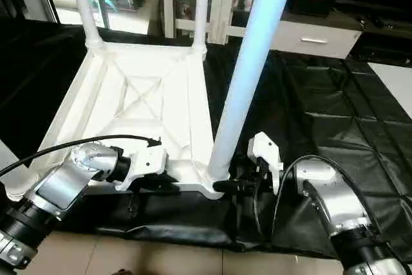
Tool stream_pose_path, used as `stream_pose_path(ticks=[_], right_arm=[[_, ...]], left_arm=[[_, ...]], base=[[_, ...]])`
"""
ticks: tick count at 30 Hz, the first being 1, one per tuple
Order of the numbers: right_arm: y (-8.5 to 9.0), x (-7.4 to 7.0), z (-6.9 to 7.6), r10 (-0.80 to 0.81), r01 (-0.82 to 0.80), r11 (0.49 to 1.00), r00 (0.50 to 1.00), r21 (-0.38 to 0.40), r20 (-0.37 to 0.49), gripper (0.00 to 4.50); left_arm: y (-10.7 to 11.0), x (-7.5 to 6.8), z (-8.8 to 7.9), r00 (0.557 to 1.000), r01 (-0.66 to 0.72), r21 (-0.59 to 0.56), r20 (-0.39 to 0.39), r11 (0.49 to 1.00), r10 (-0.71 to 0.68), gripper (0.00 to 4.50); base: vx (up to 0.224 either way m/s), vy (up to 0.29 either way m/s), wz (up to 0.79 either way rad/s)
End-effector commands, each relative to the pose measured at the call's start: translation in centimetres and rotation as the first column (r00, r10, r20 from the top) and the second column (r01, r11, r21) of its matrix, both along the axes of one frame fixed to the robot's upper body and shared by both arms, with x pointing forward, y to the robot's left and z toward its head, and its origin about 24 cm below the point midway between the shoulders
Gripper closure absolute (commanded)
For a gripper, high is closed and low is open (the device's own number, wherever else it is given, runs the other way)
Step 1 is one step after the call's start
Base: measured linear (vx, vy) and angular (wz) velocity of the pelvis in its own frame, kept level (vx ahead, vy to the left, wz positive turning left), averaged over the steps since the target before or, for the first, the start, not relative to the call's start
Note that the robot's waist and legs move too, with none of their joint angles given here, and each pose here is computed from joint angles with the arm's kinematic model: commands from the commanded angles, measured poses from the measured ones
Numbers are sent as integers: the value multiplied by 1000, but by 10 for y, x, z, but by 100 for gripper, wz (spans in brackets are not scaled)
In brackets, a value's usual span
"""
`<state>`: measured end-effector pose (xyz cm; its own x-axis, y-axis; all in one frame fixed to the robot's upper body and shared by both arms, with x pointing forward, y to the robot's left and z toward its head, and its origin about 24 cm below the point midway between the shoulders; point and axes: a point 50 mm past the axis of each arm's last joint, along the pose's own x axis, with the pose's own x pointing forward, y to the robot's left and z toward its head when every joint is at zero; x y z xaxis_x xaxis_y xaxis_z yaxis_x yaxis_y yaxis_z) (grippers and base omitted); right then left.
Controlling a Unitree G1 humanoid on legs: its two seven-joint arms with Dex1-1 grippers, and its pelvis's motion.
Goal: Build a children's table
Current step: Rotate leg to tighten
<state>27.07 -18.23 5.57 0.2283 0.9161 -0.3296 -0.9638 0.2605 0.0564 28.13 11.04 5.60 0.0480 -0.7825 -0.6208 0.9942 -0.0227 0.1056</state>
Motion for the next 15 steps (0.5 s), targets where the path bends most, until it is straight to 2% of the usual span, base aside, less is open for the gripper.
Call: stream_pose_path(ticks=[1,7,12,15], right_arm=[[-1,0,-3,10,-11,1000,1000,-24,-9,204],[0,0,-6,24,-24,1000,999,-18,-25,241],[2,-4,-11,35,-35,999,998,-4,-49,247],[3,-5,-14,-9,11,999,997,40,-70,249]], left_arm=[[-15,-6,-1,996,85,-36,-8,996,-85,450],[-15,-5,-2,996,90,-25,-9,996,-90,450],[-15,-6,-4,996,90,-20,-13,996,-90,450],[-15,-4,-6,998,58,-15,-4,998,-58,450]], base=[[0,0,0],[0,0,0],[0,0,0],[0,0,0]])
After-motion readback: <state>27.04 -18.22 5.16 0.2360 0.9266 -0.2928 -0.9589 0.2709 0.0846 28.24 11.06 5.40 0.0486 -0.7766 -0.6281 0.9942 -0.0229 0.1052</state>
